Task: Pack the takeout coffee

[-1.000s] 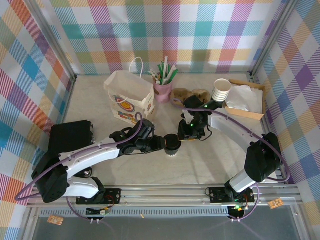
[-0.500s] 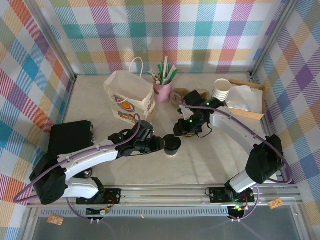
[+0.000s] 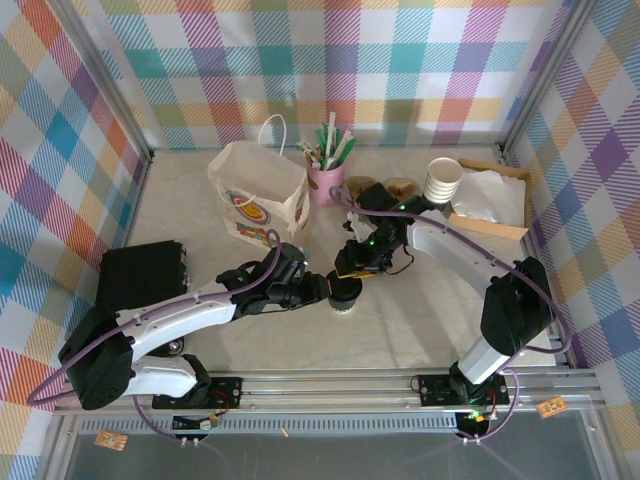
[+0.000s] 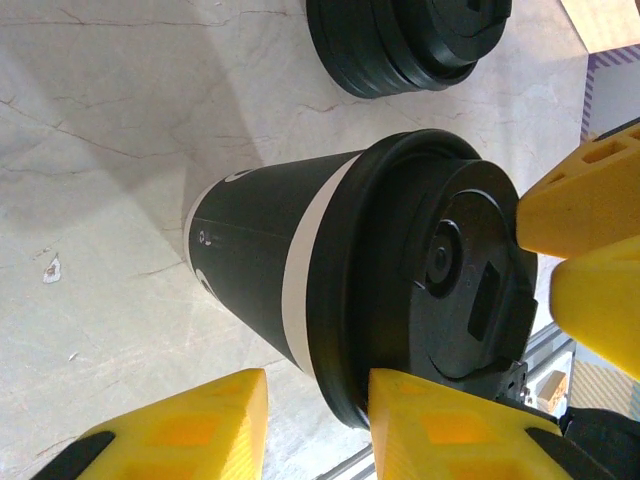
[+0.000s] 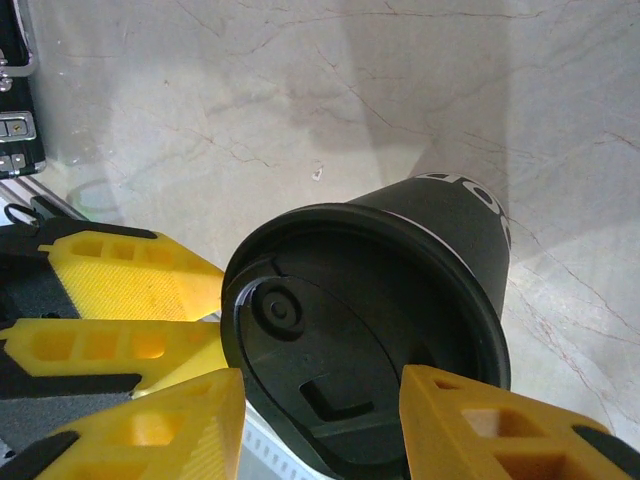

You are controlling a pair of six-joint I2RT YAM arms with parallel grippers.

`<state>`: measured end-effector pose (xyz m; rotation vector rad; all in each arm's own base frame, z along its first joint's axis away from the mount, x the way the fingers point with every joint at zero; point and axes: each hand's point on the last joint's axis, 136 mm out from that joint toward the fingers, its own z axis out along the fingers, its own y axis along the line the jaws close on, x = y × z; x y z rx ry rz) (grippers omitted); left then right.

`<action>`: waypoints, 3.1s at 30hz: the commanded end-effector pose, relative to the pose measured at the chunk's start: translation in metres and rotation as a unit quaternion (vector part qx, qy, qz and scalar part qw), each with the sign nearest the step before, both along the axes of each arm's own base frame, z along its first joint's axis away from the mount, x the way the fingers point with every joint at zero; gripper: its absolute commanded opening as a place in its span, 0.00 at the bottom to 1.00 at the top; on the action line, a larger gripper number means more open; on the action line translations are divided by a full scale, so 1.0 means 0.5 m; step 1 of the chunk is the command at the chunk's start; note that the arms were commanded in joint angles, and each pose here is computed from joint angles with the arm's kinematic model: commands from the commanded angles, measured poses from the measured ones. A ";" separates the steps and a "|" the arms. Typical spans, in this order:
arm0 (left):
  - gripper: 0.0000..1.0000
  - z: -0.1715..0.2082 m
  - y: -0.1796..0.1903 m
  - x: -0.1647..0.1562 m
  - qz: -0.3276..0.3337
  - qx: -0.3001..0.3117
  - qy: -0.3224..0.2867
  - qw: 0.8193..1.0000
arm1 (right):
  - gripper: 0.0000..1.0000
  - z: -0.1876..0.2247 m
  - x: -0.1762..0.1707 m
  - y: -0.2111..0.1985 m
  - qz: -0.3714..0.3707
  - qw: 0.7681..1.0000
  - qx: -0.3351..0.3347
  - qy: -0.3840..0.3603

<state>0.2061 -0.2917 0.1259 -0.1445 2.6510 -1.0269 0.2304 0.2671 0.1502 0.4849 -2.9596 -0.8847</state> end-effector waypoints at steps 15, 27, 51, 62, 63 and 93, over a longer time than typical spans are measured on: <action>0.26 -0.060 0.009 -0.029 0.003 -0.007 0.034 0.999 | 0.47 -0.040 -0.019 -0.013 0.010 0.999 -0.034 0.034; 0.24 -0.125 0.031 -0.052 0.023 -0.016 0.059 0.998 | 0.46 -0.052 -0.024 -0.020 0.012 0.998 -0.047 0.041; 0.32 -0.023 0.020 -0.015 0.003 -0.008 -0.014 1.000 | 0.47 0.029 0.009 0.001 0.003 1.000 -0.024 -0.001; 0.35 0.052 0.000 -0.001 -0.014 -0.017 -0.040 0.999 | 0.43 0.061 0.010 -0.028 -0.019 0.998 -0.036 -0.041; 0.35 0.056 -0.003 -0.002 -0.018 -0.021 -0.040 0.999 | 0.41 0.059 0.006 -0.038 -0.022 0.998 -0.044 -0.045; 0.33 -0.013 -0.023 -0.032 -0.011 -0.077 0.011 0.997 | 0.27 -0.055 -0.014 -0.110 -0.065 0.994 -0.080 -0.027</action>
